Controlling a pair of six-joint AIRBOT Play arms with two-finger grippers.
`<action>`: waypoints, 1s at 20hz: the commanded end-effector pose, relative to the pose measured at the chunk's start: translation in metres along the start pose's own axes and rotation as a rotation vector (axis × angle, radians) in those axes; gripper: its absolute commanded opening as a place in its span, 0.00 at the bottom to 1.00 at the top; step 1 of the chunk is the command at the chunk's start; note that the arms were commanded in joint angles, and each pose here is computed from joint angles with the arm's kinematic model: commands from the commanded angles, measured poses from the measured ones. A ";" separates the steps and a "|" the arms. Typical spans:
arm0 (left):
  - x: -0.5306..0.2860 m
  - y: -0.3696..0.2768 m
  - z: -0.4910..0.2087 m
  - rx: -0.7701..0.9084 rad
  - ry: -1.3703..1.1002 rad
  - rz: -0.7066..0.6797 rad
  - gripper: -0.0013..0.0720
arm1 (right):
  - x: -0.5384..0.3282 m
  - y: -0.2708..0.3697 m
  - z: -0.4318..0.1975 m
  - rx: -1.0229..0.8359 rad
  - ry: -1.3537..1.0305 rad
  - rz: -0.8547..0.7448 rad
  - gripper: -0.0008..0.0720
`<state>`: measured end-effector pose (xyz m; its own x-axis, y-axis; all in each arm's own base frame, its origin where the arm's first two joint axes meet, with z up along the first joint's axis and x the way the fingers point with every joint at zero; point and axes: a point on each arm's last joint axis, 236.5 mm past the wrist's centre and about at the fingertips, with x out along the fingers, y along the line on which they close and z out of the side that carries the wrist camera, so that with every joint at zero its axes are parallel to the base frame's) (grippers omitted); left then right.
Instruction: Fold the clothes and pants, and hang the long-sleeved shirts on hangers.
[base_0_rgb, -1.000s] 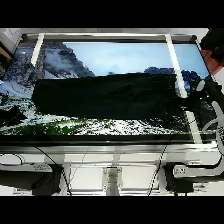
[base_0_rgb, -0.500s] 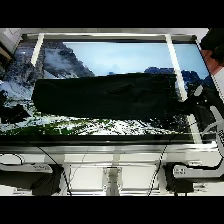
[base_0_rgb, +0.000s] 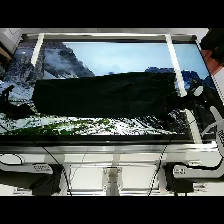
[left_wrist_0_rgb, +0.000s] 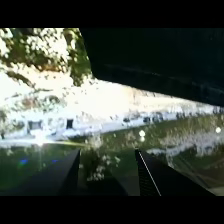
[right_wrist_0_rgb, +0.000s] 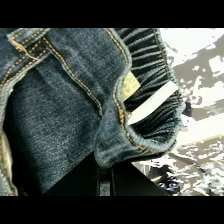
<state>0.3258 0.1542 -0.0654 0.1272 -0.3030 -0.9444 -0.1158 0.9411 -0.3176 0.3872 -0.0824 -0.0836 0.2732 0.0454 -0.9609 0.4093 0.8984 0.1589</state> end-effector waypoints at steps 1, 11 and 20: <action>0.001 -0.001 0.034 -0.016 -0.137 0.001 0.59 | -0.004 0.004 -0.004 0.009 0.027 0.010 0.05; 0.060 -0.002 0.035 -0.187 -0.072 -0.135 0.59 | -0.005 0.012 -0.017 0.033 0.083 0.045 0.05; 0.036 -0.056 0.085 -0.175 -0.260 -0.339 0.05 | -0.005 0.012 -0.018 0.031 0.088 0.045 0.05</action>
<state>0.4032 0.1172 -0.0963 0.3569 -0.4772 -0.8031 -0.2231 0.7913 -0.5693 0.3757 -0.0646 -0.0816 0.2179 0.1226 -0.9682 0.4276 0.8798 0.2076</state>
